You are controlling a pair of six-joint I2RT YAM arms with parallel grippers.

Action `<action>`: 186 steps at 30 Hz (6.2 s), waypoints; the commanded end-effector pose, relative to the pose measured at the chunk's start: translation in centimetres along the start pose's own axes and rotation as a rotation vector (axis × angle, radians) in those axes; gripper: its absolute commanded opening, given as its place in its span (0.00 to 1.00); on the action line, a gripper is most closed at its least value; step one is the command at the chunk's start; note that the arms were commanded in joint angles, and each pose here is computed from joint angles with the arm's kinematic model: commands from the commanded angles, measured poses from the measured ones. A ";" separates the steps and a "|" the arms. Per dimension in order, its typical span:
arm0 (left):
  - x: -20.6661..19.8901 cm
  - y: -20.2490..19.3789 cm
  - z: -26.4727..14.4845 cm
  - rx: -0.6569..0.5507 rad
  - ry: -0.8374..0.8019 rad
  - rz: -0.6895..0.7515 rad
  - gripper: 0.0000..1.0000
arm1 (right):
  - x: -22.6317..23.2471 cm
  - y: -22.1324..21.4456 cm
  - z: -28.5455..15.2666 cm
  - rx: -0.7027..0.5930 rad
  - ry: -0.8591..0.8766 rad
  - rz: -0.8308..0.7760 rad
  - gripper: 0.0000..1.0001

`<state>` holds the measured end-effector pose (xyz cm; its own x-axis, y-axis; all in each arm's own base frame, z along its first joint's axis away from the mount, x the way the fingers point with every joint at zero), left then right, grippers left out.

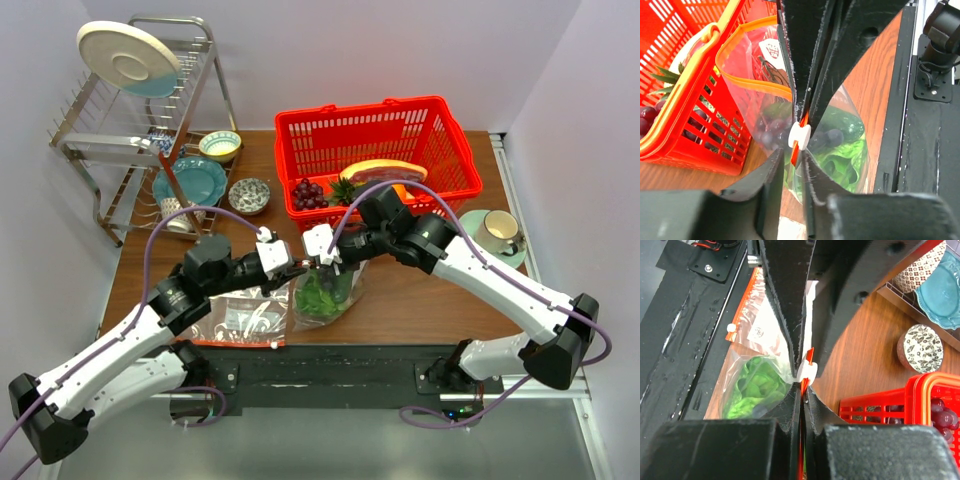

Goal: Place the food in the zip-top bag and seal the zipper
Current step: Zip the zipper food storage bag at the center of the board, then place the zipper food storage bag at the center of the board, then reset both arms

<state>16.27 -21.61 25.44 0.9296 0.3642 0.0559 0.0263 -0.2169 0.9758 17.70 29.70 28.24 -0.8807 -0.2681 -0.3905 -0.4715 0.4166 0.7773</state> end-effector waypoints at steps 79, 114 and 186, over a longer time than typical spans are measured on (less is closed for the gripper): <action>7.1 -1.0 -4.1 0.097 0.636 -0.121 0.00 | 2.7 -0.7 -5.8 0.094 -0.315 0.406 0.00; 10.7 -3.9 -4.7 0.160 0.941 -0.343 0.00 | 2.4 -5.5 -8.0 0.242 -0.691 0.620 0.00; 4.7 1.2 -12.2 -0.409 0.774 -0.570 0.96 | 6.8 -2.5 -16.4 -0.259 -1.056 1.070 0.99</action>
<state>15.96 -9.28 29.54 0.3396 0.8295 -0.4434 0.1377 0.4225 0.8959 13.62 12.34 31.20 -0.4678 0.8338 0.2933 0.3213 -0.1487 0.9352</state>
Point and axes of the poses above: each gripper's point midway between its finger pads, its own z axis out along the fingers, its own x axis along the line the jaws close on, y = z × x, the point moved 4 cm from there along -z, back along the fingers, and after that the axes turned 5 degrees about -z, right-handed, at the moved point
